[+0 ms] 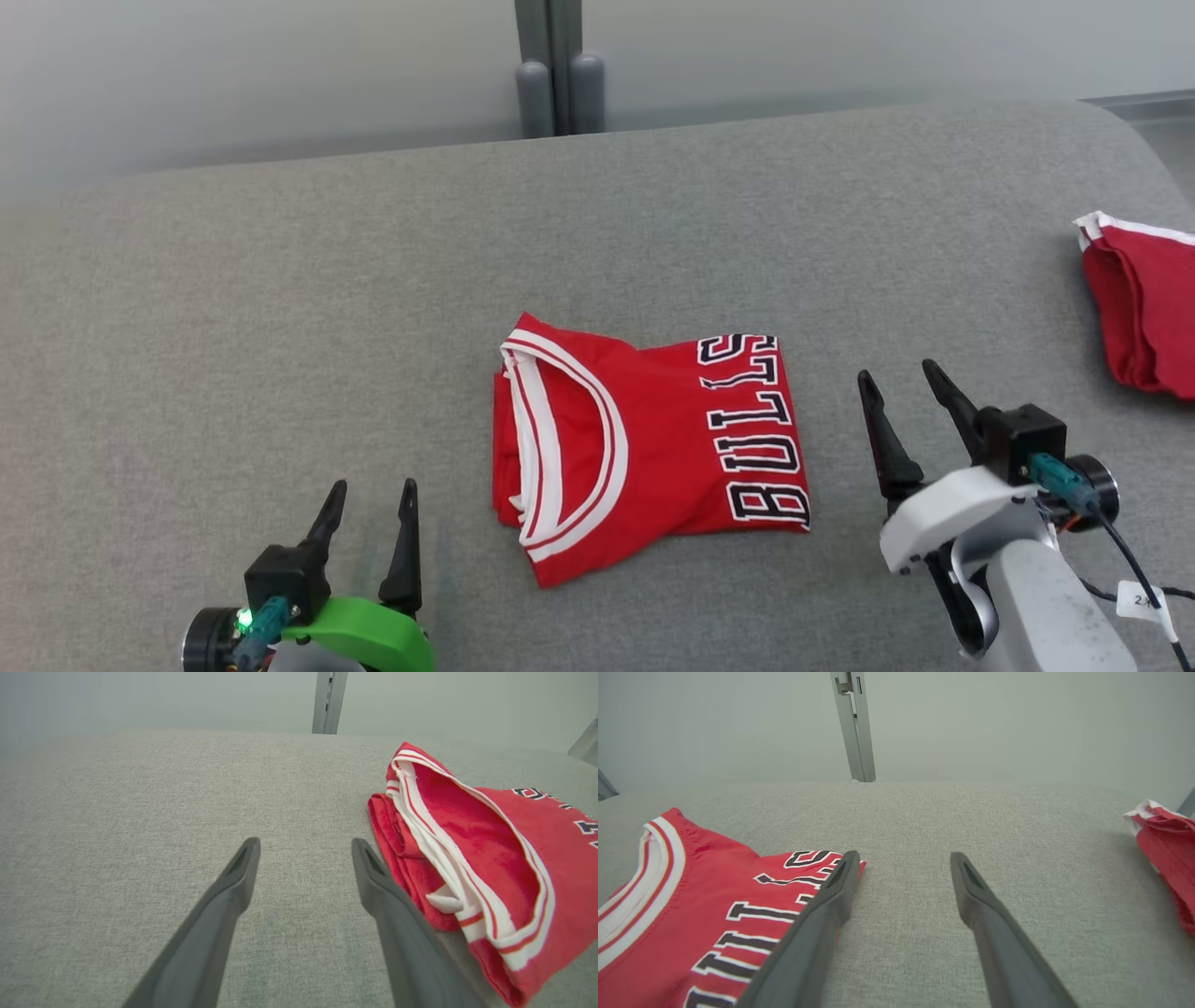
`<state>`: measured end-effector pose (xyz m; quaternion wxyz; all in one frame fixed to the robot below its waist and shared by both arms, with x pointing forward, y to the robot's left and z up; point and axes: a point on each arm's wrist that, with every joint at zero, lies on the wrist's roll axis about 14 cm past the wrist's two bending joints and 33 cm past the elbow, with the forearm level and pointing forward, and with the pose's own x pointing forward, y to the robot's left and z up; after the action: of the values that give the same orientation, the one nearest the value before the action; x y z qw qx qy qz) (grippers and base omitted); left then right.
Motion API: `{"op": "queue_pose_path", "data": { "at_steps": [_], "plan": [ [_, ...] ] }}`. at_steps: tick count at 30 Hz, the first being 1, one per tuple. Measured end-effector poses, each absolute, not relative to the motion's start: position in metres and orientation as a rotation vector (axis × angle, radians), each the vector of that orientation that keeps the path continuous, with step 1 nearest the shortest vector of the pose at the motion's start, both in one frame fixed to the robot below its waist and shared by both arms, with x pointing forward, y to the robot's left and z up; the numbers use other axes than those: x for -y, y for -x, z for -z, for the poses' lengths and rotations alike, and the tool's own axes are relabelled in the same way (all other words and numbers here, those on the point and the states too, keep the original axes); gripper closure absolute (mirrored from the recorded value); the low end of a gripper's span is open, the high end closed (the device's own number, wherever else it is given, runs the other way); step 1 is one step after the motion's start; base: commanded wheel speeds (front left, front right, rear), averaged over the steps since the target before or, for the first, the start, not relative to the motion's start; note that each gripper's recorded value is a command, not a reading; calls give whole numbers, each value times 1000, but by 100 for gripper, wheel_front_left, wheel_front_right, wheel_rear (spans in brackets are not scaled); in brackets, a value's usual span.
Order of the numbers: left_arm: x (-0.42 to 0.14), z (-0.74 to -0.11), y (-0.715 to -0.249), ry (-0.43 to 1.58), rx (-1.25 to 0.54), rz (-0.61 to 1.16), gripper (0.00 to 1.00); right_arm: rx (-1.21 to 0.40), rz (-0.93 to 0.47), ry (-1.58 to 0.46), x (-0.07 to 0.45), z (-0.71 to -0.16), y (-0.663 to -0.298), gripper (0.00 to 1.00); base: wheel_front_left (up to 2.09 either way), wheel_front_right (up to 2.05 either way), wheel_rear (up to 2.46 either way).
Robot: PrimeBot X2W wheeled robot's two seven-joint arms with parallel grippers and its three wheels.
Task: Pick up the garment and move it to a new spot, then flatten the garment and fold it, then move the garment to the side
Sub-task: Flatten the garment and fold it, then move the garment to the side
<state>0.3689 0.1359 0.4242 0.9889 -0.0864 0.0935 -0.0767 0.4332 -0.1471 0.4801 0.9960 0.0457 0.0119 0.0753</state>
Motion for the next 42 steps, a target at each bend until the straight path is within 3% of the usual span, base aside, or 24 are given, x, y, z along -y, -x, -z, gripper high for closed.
{"op": "queue_pose_path", "data": {
  "at_steps": [11,18,24,35,38,42],
  "plan": [
    [-126,-431,-350,141,-167,189,0,-111,-45,-114,181,-449,-375,0,0,0,0],
    [-126,-431,-341,136,-166,186,0,-121,-34,-124,183,-445,-364,0,0,0,0],
    [-129,-431,-340,137,-167,174,0,-120,-74,-117,171,-446,-370,0,0,0,0],
    [-136,-428,-365,145,-172,158,0,-57,-287,-96,101,-473,-438,0,0,0,0],
    [-139,-421,-367,147,-190,150,0,-111,-317,-85,90,-456,-449,0,0,0,0],
    [-152,-414,-365,161,-212,106,0,-298,-346,-64,80,-398,-438,0,0,0,0]
  ]
}}
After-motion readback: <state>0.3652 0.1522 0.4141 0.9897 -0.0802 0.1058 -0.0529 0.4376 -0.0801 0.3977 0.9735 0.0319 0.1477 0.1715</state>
